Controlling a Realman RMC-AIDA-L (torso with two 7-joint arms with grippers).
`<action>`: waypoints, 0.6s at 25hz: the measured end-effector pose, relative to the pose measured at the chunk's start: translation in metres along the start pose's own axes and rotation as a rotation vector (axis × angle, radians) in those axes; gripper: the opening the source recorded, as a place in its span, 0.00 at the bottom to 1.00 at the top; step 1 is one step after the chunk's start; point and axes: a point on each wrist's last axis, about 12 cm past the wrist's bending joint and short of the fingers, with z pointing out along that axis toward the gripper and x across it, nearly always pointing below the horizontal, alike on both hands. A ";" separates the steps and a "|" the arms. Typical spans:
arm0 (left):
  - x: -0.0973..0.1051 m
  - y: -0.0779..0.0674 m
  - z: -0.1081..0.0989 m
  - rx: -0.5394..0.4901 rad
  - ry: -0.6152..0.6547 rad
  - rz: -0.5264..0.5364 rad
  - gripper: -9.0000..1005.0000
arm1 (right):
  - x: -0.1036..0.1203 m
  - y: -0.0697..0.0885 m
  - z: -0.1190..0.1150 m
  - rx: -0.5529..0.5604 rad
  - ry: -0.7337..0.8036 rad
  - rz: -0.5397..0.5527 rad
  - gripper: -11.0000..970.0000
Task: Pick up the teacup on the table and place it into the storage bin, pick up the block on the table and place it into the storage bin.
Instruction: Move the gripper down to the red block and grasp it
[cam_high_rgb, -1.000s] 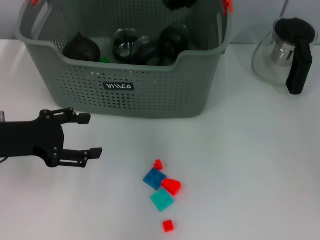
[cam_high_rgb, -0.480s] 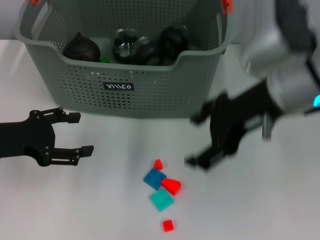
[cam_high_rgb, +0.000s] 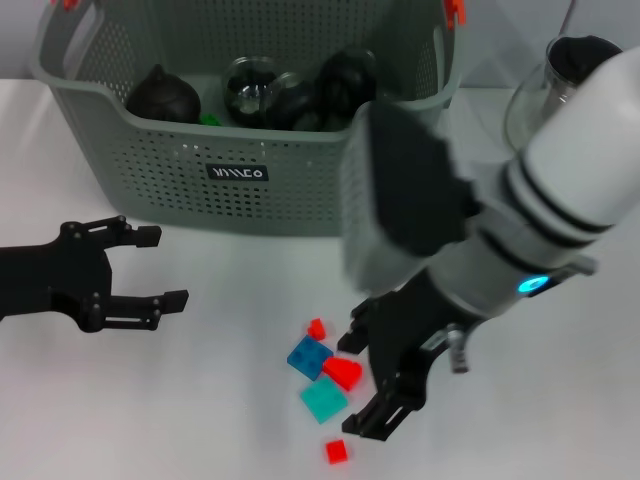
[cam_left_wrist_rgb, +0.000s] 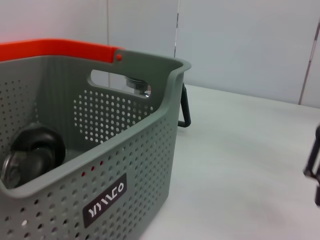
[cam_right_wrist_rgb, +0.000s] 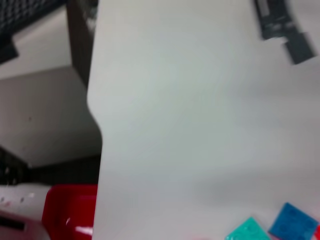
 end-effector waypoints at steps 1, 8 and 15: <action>0.001 0.000 0.000 0.000 -0.001 -0.003 0.90 | -0.004 0.000 0.005 -0.008 0.018 -0.010 0.95; 0.004 -0.003 0.001 0.000 -0.004 -0.011 0.90 | -0.026 0.007 0.037 -0.043 0.086 -0.094 0.87; 0.006 -0.005 0.001 0.004 -0.007 -0.010 0.90 | -0.029 0.015 0.049 -0.078 0.092 -0.094 0.87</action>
